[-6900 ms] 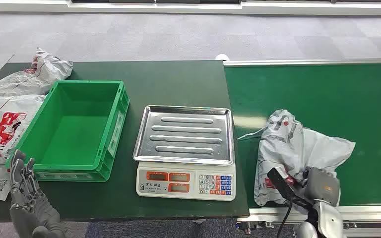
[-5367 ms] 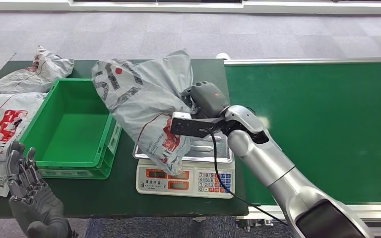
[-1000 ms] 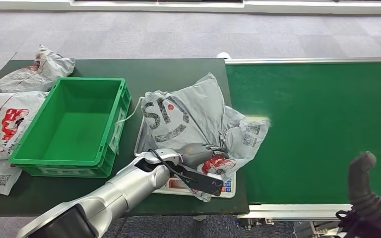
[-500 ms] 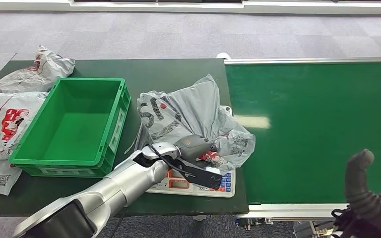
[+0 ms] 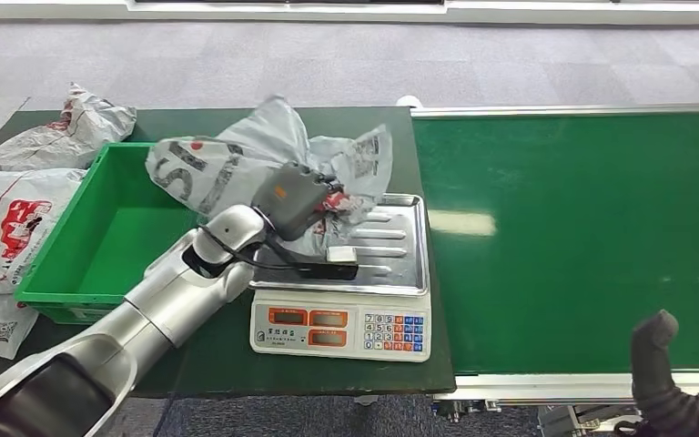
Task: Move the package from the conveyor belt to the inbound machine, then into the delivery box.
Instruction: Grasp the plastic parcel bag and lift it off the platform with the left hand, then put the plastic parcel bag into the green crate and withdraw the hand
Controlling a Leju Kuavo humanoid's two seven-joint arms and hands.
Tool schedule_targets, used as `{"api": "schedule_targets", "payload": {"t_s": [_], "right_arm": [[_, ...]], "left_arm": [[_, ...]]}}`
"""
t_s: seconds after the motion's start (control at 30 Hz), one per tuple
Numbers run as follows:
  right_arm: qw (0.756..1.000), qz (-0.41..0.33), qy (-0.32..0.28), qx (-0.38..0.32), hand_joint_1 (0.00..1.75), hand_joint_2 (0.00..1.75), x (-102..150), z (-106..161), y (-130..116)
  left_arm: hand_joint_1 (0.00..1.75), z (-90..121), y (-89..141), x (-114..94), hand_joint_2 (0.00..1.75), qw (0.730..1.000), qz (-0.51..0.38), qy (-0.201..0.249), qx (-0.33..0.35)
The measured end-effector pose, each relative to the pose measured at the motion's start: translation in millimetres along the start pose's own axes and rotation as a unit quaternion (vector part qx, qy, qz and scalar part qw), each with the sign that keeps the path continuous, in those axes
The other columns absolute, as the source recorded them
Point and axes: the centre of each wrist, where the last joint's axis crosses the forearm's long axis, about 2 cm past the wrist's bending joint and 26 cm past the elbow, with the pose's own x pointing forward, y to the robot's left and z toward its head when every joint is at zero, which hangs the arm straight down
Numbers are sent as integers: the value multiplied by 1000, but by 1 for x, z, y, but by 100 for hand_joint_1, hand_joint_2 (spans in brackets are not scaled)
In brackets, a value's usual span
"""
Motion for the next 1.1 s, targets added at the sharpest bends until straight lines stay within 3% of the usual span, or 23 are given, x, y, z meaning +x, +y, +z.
{"api": "schedule_targets", "payload": {"t_s": [0.2,0.6,0.73,0.9,1.1], "right_arm": [[1000,19,1,17,0,175,9,9,-21],[999,28,4,16,0,175,12,10,-27],[999,32,11,19,0,175,14,12,-35],[999,42,20,21,0,175,16,14,-53],[998,47,34,21,0,175,18,15,-69]], "left_arm": [[175,44,32,-49,175,992,-39,46,113],[175,68,46,-63,175,984,-53,63,156],[175,89,47,-76,175,977,-35,89,189],[175,129,33,-93,175,970,-6,121,210],[175,171,-8,-89,175,973,11,152,173]]}}
